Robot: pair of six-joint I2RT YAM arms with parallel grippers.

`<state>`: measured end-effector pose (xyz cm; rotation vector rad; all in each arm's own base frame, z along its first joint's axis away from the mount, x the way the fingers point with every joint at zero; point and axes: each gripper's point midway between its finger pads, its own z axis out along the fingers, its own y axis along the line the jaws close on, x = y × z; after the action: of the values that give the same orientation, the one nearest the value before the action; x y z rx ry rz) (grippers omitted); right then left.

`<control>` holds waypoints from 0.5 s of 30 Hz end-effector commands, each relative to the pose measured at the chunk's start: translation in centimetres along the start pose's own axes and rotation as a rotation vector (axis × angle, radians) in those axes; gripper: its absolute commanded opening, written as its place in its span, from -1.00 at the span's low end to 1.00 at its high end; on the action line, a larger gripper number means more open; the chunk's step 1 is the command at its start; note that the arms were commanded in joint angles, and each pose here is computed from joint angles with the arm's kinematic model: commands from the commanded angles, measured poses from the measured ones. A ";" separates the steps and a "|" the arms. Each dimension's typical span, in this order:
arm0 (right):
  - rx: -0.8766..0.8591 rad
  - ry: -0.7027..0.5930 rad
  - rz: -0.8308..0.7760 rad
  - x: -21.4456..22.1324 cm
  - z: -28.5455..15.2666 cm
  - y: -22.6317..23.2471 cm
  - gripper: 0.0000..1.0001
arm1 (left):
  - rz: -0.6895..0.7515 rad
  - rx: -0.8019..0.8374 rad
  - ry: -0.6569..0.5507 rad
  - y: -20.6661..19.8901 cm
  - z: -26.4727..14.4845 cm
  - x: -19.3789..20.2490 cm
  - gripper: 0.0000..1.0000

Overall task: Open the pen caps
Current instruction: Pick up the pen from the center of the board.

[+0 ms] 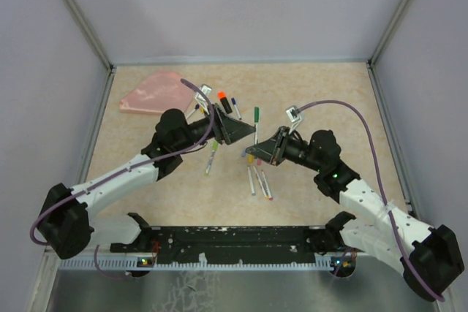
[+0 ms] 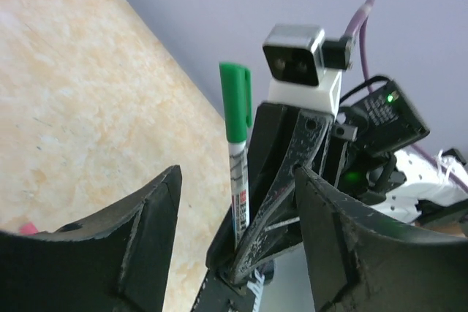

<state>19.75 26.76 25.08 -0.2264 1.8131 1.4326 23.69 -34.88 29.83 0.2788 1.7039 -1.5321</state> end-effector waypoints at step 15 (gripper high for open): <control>-0.214 0.061 -0.090 -0.4 0.0 4.7 -1.00 | -0.017 0.076 0.013 -1.5 -1.2 -6.0 0.67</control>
<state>17.77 27.88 24.99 -0.3745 1.8189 1.5410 27.13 -31.22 34.98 0.2524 1.6185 -1.5333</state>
